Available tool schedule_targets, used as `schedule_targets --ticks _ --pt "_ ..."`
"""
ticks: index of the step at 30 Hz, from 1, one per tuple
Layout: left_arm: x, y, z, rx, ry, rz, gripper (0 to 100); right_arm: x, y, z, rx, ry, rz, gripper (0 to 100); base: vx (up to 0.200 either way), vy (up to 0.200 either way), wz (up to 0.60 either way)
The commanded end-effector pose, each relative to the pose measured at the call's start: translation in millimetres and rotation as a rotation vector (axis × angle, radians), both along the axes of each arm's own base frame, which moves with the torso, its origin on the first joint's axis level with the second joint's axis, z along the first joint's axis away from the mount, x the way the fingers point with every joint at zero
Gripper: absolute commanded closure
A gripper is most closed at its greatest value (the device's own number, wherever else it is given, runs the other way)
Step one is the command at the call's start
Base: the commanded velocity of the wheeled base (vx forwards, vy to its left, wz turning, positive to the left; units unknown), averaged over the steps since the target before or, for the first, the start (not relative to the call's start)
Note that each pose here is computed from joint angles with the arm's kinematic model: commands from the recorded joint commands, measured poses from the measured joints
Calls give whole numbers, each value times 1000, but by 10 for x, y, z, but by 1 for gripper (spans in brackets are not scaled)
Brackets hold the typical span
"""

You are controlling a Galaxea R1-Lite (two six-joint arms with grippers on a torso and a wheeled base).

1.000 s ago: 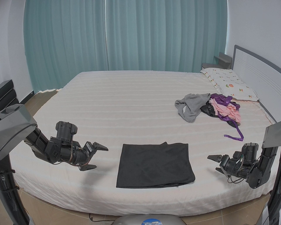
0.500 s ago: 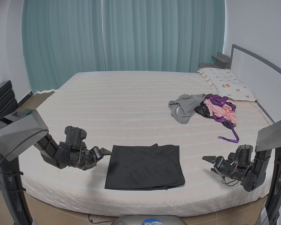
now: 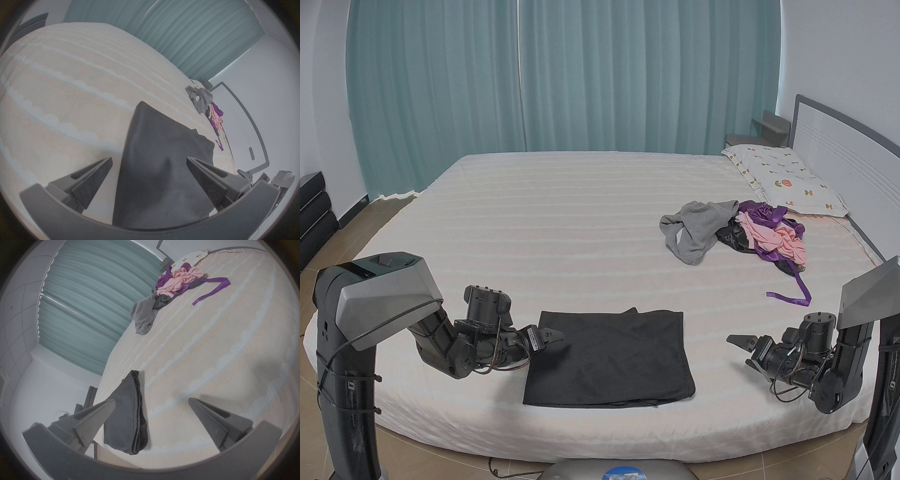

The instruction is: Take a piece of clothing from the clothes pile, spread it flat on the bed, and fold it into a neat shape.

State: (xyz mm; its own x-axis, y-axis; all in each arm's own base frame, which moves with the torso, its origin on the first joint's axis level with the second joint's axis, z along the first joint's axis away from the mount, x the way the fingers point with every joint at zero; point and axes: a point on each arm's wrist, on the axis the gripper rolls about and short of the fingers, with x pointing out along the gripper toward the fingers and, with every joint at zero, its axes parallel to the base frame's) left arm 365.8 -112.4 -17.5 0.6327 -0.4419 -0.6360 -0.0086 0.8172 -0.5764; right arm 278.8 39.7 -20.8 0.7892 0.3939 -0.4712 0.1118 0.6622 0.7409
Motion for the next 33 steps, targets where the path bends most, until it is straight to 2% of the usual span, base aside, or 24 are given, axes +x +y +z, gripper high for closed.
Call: schedule_targets --ticks 1,11,12,22,33 --pt "38 -42 -108 5 11 -8 0 -6 14 -27 -2 9 6 0 0 0 0" --pt "56 -70 -129 10 9 -4 0 -10 13 -28 -2 11 6 0 0 0 0" --pt "53 -70 -126 10 9 -4 100 -6 14 -23 0 8 5 0 0 0 0" --pt "2 -28 -148 18 31 5 100 -6 -4 -11 -1 5 0 0 0 0 0" --pt "9 -38 -88 42 6 37 100 -6 -4 -15 -1 6 0 0 0 0 0"
